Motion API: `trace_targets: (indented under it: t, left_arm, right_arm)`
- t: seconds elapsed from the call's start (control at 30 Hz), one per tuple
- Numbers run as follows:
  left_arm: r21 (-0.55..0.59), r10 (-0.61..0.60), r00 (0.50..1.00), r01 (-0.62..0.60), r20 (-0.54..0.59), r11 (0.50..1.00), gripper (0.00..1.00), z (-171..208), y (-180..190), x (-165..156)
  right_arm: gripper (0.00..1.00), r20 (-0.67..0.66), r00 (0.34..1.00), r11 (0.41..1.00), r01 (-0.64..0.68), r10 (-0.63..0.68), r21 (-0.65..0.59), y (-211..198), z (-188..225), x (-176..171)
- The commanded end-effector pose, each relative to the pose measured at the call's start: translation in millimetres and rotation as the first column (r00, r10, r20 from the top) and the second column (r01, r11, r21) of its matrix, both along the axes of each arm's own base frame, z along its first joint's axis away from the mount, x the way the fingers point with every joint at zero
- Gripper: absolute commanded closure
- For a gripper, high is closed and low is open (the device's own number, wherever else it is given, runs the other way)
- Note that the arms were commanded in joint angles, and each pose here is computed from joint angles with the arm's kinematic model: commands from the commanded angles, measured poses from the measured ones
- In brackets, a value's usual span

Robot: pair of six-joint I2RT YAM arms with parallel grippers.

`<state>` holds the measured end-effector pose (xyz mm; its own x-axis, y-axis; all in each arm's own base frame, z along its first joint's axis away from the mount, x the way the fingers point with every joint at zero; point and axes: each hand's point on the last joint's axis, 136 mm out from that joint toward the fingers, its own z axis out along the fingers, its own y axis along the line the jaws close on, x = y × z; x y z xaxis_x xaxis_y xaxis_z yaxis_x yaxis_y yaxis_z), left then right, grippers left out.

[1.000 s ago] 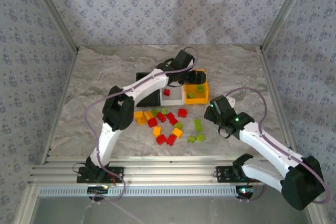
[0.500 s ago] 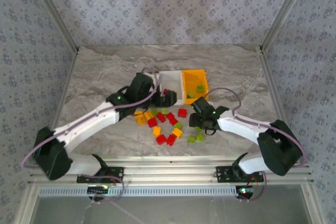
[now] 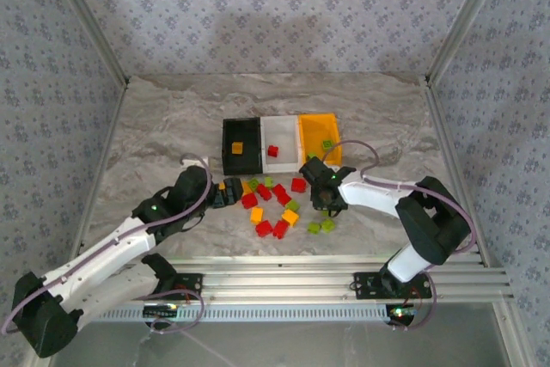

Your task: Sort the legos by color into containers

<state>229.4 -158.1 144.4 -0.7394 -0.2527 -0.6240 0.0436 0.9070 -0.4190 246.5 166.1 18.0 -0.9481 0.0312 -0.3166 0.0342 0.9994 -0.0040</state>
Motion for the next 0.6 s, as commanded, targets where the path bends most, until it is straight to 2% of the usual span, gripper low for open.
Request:
trace_targets:
  t: [0.0,0.17,0.33,0.5,0.57]
  left_arm:
    - [0.015,0.057,0.998,-0.057,-0.017,0.998,0.00,-11,15,-2]
    - [0.027,0.075,0.997,-0.074,-0.032,0.997,0.00,-21,23,-5]
    - [0.026,0.088,0.995,-0.087,-0.046,0.996,0.00,-30,28,-10]
    - [0.014,0.105,0.993,-0.104,-0.056,0.994,0.00,-34,32,-14]
    - [0.013,0.105,0.993,-0.104,-0.057,0.994,0.00,-34,34,-16]
  right_arm:
    - [0.74,0.011,0.999,0.996,-0.033,0.032,0.082,21,6,0]
    - [0.77,0.145,0.988,0.990,-0.072,0.055,0.119,28,65,20]
    - [0.76,0.277,0.960,0.988,-0.075,0.035,0.135,27,122,64]
    - [0.74,0.350,0.936,0.994,-0.007,-0.033,0.111,22,143,122]
    - [0.74,0.358,0.932,0.997,0.023,-0.048,0.073,18,139,143]
